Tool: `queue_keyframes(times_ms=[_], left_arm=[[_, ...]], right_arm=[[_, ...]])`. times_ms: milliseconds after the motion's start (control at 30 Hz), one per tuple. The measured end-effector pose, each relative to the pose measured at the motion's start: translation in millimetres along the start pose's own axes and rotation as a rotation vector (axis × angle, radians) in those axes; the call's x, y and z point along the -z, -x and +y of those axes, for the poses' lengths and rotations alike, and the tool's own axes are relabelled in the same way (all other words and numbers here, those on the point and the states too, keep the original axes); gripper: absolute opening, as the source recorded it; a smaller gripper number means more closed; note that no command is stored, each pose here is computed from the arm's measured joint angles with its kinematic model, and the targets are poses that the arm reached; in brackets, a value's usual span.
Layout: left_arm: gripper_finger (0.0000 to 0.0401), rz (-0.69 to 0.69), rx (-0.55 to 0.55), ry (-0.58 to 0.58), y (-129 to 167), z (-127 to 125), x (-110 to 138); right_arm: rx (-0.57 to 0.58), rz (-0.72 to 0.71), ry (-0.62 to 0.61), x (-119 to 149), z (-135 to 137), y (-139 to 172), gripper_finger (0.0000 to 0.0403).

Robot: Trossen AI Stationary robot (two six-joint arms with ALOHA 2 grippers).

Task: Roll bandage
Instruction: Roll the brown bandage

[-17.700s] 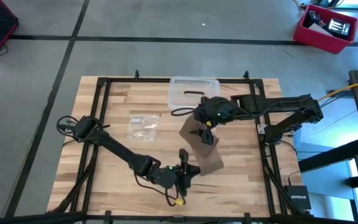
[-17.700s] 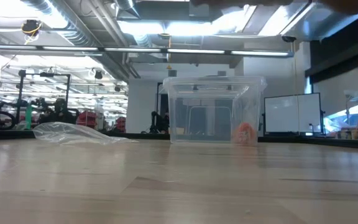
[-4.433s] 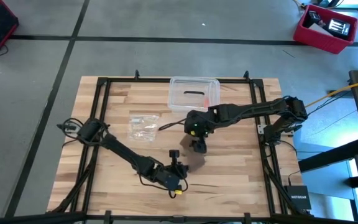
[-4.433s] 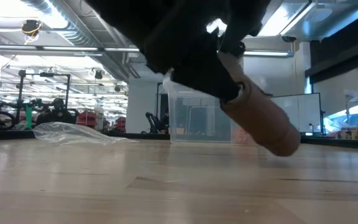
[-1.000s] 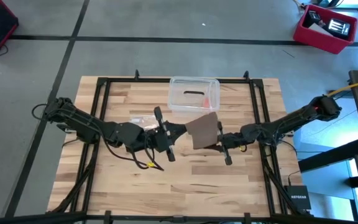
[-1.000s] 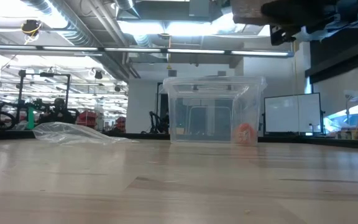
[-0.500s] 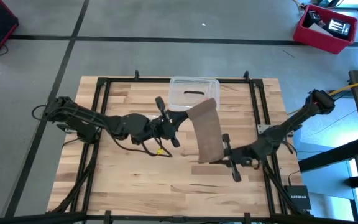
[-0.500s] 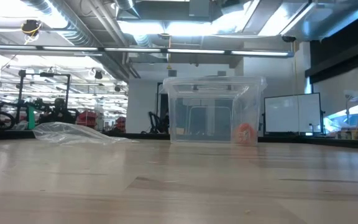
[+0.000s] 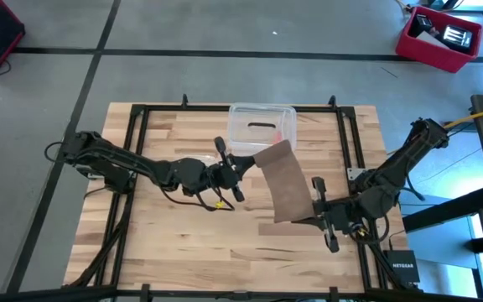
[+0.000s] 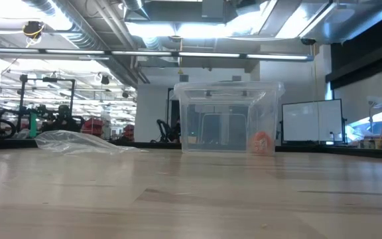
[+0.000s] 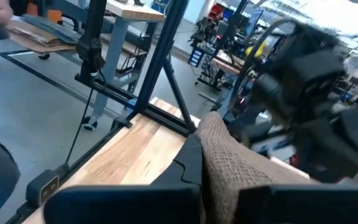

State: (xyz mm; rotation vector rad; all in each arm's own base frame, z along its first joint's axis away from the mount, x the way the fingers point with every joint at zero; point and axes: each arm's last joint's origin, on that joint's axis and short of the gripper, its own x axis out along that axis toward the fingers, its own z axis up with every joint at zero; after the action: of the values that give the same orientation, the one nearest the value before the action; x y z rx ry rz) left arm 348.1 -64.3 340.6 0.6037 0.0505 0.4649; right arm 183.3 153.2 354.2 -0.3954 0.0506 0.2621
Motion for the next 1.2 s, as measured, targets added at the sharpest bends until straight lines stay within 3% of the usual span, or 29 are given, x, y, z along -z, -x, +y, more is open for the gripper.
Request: queue_keyframes(times_ms=[200,367,633,1000,1200], left_arm=[[0.0002,0.021,0.026,-0.002,-11,-23,16],[0.0002,0.021,0.109,0.011,-17,-45,28],[0.0003,-0.011,0.248,0.019,-12,-86,37],[0.0003,-0.113,0.402,-0.016,16,-121,22],[0.0002,-0.241,0.402,-0.116,38,-131,1]], right_arm=[[0.002,0.001,0.097,-14,0,-9,0.0002],[0.024,-0.001,0.184,-34,-6,-12,0.0002],[0.149,0.039,0.256,-56,-32,-7,0.0002],[0.314,0.202,0.225,-34,-82,-21,0.0003],[0.281,0.269,0.106,-2,-100,-31,0.0003]])
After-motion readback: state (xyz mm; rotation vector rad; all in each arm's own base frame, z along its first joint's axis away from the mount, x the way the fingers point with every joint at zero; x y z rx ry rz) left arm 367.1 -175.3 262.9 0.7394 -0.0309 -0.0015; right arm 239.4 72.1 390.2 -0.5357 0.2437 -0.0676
